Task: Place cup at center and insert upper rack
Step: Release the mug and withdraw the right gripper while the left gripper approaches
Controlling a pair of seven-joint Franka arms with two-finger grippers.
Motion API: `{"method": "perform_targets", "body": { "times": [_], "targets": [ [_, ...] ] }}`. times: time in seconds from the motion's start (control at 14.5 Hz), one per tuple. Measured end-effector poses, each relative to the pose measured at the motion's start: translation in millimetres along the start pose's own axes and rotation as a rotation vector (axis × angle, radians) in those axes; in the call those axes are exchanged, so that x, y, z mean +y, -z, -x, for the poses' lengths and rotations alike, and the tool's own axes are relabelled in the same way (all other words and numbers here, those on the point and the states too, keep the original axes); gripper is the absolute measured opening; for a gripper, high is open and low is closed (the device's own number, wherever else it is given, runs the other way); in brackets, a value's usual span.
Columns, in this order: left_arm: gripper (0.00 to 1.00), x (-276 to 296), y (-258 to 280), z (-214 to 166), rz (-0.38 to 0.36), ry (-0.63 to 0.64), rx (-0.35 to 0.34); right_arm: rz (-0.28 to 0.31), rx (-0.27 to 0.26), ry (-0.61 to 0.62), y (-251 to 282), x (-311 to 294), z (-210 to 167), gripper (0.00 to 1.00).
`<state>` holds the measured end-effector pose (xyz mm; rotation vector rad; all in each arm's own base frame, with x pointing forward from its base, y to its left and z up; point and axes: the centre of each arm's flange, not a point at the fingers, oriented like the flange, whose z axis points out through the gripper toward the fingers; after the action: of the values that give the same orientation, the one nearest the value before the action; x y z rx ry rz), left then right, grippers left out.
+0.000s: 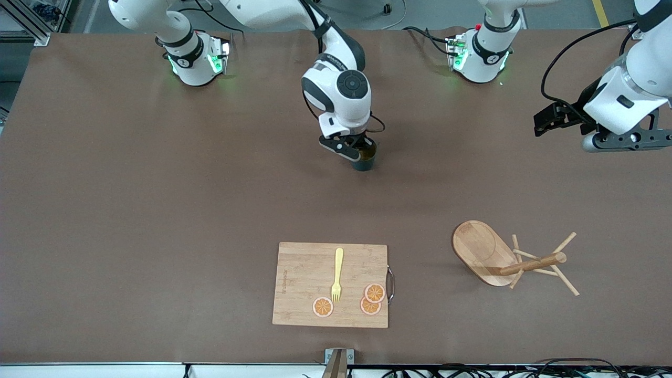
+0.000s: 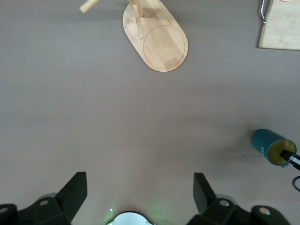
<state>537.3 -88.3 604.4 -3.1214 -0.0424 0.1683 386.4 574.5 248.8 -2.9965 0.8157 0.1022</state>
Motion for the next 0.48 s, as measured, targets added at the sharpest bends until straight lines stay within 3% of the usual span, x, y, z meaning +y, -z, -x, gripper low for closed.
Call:
{"method": "perform_targets", "body": {
  "times": [0.07,0.14,0.48],
  "targets": [
    [1.0,4,0,1,-0.001,0.013,0.0,-0.015,0.004,-0.016,2,-2,-1,0.05],
    [1.0,12,0,2,-0.002,0.026,0.0,-0.02,0.007,-0.021,2,-3,-3,0.11],
    [1.0,92,0,26,-0.018,0.113,0.008,-0.005,0.014,0.043,12,-5,-19,0.59]
  ]
}}
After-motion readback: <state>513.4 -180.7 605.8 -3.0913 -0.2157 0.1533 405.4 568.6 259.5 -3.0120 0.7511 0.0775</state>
